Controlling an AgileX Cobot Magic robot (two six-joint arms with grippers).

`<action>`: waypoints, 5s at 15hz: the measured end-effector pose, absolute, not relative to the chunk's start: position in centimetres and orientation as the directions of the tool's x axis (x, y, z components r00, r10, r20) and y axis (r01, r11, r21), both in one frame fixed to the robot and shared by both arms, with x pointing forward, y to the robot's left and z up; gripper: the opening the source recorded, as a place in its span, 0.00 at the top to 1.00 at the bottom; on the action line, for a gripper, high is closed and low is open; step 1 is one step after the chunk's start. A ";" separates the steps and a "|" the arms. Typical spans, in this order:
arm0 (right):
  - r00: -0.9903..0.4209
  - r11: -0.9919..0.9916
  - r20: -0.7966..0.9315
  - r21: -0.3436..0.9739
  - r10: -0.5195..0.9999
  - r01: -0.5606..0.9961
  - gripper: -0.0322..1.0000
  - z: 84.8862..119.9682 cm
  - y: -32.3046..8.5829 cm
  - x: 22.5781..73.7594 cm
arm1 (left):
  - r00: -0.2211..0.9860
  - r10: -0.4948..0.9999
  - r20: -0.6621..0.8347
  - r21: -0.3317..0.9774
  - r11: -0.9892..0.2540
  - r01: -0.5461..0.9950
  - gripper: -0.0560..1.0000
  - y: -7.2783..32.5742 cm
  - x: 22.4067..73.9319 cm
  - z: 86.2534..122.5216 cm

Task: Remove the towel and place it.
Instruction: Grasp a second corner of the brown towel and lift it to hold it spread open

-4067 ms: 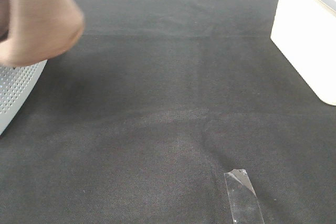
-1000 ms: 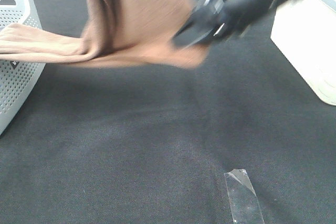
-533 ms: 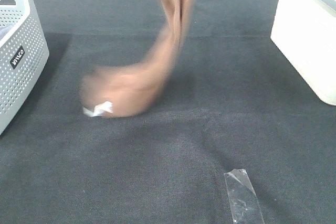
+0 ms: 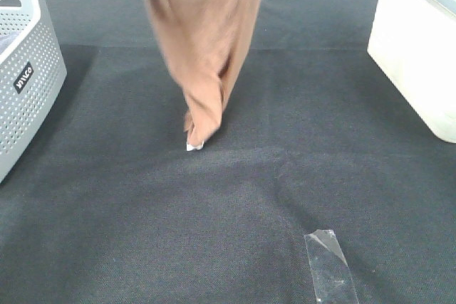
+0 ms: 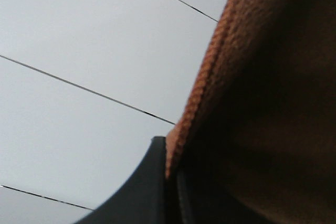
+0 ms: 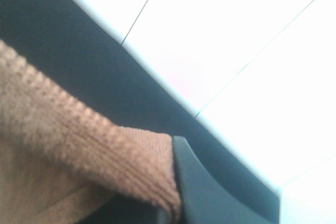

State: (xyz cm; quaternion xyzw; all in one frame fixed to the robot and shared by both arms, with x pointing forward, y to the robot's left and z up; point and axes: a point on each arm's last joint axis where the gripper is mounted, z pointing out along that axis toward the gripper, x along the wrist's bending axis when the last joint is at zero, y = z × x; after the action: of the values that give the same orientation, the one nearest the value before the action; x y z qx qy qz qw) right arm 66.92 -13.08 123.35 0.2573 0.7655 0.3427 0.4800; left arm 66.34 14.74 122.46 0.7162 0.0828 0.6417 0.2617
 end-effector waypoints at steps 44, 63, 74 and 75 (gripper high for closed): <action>-0.162 0.235 -0.327 0.876 0.931 -0.421 0.97 120.2 -13.9 74.8 | -0.328 0.542 0.774 0.348 -0.796 -0.495 0.95 21.3 76.5 120.4; -0.375 0.254 -0.142 0.928 0.916 0.271 0.97 116.1 -14.4 73.5 | 0.249 0.686 0.683 0.679 -0.723 0.130 0.95 19.3 76.9 114.2; -0.486 0.388 -0.047 0.672 0.873 0.631 0.97 120.0 -16.5 65.0 | 0.407 0.891 0.203 0.723 -0.417 0.551 0.95 18.2 67.3 120.1; -0.491 0.380 -0.035 0.684 0.870 0.623 0.97 121.0 -16.7 63.9 | 0.402 0.899 0.171 0.730 -0.390 0.561 0.95 18.4 66.0 121.0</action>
State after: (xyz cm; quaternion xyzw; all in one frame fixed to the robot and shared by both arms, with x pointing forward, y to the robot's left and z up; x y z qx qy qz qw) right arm 63.94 -16.69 121.00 0.4631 0.8062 0.3094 0.1995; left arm 66.00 18.40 121.00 0.7831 0.4663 0.2855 0.2962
